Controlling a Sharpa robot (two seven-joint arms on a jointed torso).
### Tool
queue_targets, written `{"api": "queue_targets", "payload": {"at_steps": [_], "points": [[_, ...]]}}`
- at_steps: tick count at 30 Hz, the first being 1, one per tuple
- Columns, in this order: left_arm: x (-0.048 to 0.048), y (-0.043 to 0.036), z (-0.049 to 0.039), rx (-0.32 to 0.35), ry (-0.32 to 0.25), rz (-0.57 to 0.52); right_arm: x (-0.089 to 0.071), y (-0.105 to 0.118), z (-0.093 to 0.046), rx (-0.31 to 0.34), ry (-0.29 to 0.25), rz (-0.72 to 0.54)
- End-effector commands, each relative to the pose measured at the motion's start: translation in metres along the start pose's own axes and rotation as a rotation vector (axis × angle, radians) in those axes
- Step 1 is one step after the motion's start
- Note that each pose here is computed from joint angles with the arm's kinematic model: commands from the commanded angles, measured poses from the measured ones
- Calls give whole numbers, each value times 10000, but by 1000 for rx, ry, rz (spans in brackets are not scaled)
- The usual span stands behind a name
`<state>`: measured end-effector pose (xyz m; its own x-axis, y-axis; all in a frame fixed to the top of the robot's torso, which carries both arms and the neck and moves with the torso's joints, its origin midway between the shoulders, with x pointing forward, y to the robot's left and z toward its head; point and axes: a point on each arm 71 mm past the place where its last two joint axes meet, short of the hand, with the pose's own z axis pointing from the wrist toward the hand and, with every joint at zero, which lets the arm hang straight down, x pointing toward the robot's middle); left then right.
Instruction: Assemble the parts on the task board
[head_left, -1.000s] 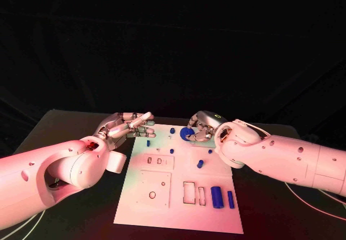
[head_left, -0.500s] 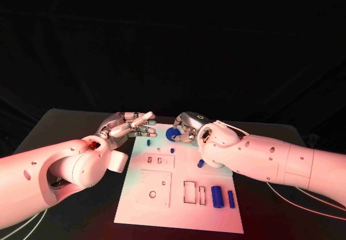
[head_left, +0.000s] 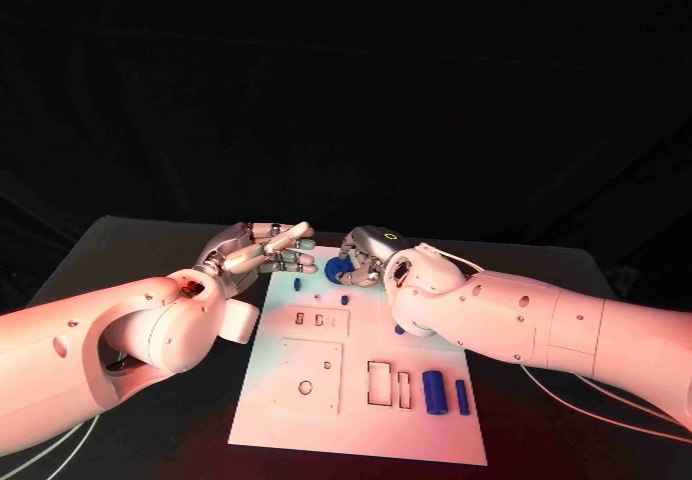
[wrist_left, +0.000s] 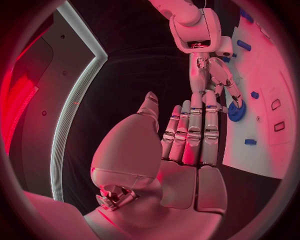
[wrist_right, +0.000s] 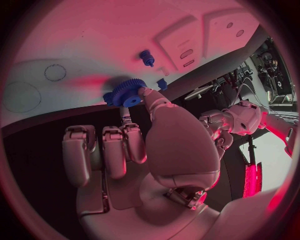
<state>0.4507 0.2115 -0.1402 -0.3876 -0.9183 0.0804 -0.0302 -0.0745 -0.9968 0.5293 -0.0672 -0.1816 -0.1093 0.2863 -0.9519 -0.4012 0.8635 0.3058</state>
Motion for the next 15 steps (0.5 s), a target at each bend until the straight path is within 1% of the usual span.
{"api": "queue_targets", "payload": {"at_steps": [1,11,15], "points": [[31,-11,6,5,22,-9,16,4,20,3,1,-20],[33,-9,7,3,24,-9,37,-38,48,24,13,-33],[30,-8,4,0,27,-10,46,-40,44,22,22,-38]]}}
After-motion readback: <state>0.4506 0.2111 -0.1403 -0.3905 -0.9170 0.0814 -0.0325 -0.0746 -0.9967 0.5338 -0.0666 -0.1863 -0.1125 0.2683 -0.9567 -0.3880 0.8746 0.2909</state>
